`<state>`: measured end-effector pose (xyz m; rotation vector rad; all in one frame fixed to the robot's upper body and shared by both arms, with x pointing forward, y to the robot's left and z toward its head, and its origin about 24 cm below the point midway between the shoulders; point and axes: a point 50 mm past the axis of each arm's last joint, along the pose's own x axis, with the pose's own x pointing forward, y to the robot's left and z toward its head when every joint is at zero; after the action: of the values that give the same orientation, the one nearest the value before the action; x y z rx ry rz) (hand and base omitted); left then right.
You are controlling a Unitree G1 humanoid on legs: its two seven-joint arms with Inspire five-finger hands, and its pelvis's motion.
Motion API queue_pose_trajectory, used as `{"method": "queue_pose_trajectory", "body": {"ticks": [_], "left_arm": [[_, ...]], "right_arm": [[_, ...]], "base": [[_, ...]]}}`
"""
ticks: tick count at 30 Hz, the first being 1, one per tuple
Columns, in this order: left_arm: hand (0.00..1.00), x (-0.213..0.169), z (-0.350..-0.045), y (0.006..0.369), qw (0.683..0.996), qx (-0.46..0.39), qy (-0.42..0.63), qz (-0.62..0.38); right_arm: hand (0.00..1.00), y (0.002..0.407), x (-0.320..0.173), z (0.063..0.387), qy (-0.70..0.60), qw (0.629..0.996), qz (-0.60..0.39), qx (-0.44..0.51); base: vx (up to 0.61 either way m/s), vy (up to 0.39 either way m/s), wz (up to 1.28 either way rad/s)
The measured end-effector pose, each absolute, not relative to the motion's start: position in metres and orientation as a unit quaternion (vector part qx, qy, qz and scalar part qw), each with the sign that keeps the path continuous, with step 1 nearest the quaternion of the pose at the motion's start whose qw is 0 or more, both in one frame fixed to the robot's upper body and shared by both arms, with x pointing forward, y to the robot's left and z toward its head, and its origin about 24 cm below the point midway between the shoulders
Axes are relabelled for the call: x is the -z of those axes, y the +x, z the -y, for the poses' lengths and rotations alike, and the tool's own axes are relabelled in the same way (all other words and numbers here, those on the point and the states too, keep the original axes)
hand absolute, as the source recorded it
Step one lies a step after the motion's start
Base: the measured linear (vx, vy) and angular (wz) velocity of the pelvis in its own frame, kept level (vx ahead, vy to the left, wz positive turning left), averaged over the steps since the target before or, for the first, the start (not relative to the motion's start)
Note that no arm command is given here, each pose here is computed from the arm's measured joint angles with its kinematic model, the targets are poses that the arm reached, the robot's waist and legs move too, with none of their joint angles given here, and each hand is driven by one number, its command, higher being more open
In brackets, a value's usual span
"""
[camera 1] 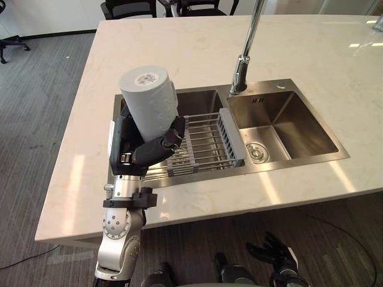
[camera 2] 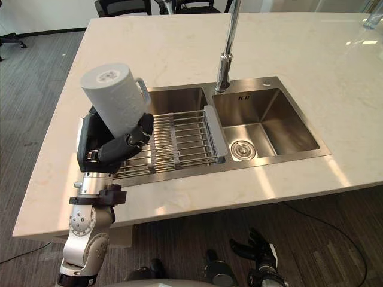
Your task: Walk over to the sink, pick up the cup, carry it to the dishwasher, place the cup inside the dishwasher, then close the dishwasher door
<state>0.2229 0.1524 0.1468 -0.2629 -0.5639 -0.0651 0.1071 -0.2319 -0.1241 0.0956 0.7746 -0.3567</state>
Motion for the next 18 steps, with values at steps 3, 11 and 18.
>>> {"method": "queue_pose_trajectory", "body": {"ticks": [3, 11, 18], "left_arm": [[0.3, -0.141, -0.157, 0.221, 0.953, 0.009, -0.14, 0.269], [0.3, -0.141, -0.154, 0.222, 0.952, 0.009, -0.148, 0.269], [0.3, -0.15, -0.122, 0.222, 0.942, 0.086, -0.165, 0.277]], "right_arm": [[0.9, 0.101, 0.128, 0.224, 0.051, 0.906, -0.388, 0.163], [0.9, 0.122, 0.127, 0.23, 0.055, 0.909, -0.378, 0.165], [0.9, 0.101, 0.129, 0.244, 0.055, 0.893, -0.392, 0.214]], "base": [[-0.1, -0.034, 0.31], [-0.18, -0.096, 0.28], [-0.26, -0.014, 0.71]]}}
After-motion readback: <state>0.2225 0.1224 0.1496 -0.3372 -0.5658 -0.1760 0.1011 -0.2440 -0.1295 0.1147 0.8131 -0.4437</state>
